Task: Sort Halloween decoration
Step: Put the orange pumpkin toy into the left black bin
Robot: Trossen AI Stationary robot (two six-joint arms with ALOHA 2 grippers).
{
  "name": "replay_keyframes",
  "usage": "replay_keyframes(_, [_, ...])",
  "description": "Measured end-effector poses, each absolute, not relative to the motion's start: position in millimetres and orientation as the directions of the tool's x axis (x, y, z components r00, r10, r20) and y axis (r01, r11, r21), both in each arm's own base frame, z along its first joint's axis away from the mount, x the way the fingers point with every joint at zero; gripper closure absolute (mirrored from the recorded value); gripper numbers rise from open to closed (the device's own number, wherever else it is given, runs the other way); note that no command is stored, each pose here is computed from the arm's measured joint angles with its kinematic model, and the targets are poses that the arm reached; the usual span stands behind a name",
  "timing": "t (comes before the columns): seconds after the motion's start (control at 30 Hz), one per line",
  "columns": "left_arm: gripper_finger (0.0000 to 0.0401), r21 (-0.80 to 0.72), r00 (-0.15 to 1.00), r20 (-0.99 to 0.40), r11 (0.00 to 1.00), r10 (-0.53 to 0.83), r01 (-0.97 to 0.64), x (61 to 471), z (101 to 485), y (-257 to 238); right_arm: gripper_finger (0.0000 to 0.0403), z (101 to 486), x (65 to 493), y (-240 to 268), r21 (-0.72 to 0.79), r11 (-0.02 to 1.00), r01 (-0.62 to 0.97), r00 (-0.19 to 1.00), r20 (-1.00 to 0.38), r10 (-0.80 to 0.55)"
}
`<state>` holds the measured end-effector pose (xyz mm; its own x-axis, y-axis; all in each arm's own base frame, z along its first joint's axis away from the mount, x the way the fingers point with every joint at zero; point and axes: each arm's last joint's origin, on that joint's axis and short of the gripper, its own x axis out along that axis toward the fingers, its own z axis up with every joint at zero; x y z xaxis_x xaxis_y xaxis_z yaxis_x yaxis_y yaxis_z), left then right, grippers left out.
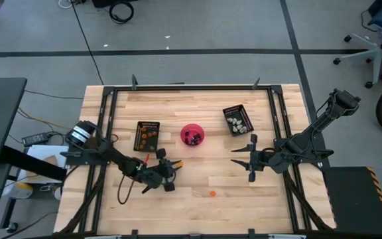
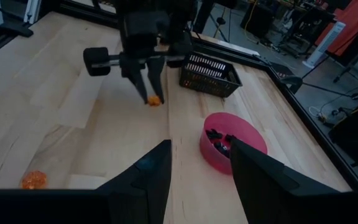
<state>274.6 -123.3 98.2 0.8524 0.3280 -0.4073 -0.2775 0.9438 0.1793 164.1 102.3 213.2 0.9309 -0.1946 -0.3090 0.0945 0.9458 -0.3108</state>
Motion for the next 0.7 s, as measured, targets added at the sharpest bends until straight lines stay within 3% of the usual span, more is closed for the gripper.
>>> replay_keyframes(0.4, [0.0372, 0.287, 0.722, -0.393, 0.822, 0.569, -0.491, 240.5, 149.1, -101.5, 0.0236, 212.9, 164.0, 102.2, -0.310, 0.946, 0.094, 0.930, -0.311, -0.195])
replay_keyframes(0.7, [0.0372, 0.167, 0.558, -0.446, 0.678, 0.699, -0.716, 205.2, 161.5, -73.6, 0.0236, 212.9, 164.0, 102.2, -0.310, 0.946, 0.094, 0.930, -0.311, -0.194])
